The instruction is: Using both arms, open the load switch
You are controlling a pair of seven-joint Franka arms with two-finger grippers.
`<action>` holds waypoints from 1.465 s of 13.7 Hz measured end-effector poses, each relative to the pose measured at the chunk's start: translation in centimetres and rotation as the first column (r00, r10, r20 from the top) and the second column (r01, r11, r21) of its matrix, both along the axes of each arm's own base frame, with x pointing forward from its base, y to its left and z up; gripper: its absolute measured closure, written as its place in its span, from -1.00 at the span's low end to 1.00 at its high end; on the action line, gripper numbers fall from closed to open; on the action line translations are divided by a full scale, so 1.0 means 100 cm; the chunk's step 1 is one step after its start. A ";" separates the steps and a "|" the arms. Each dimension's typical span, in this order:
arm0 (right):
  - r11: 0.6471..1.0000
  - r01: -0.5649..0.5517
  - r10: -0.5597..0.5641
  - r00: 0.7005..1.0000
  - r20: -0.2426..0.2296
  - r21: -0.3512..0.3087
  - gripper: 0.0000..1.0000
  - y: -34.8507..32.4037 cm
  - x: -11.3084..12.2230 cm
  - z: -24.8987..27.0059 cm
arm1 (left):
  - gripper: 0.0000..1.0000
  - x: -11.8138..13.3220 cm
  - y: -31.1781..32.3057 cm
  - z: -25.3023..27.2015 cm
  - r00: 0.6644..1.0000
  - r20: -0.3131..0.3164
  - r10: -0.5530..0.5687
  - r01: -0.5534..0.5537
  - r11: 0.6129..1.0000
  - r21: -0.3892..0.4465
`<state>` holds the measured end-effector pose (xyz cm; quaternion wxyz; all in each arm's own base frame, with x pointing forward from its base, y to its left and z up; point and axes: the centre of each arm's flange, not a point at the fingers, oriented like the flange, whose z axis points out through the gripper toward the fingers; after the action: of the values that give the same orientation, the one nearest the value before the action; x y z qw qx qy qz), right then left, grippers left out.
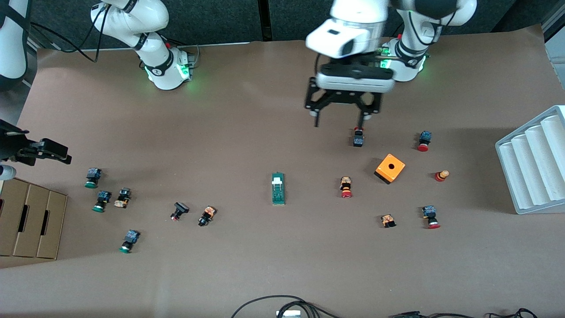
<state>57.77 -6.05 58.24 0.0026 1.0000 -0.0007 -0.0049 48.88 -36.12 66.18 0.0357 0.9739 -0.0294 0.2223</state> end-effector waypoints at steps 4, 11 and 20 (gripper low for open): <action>1.000 -0.022 0.022 1.000 0.008 0.001 -0.98 0.012 0.002 0.001 | -1.00 0.037 0.078 0.007 0.997 -0.070 0.038 -0.039 0.999 -0.010; 0.999 -0.033 0.033 0.999 0.012 0.001 -0.98 0.018 0.003 0.002 | -1.00 0.090 0.239 -0.003 0.976 -0.170 0.140 -0.147 0.988 -0.034; 0.999 -0.038 0.038 0.999 0.028 0.000 -0.98 0.021 0.005 0.003 | -1.00 0.100 0.316 -0.043 0.931 -0.312 0.190 -0.190 0.981 0.031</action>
<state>58.26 -3.98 58.55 0.0022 0.9998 0.0184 0.0093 58.84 -4.53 61.87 0.0179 0.9951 0.0710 0.0671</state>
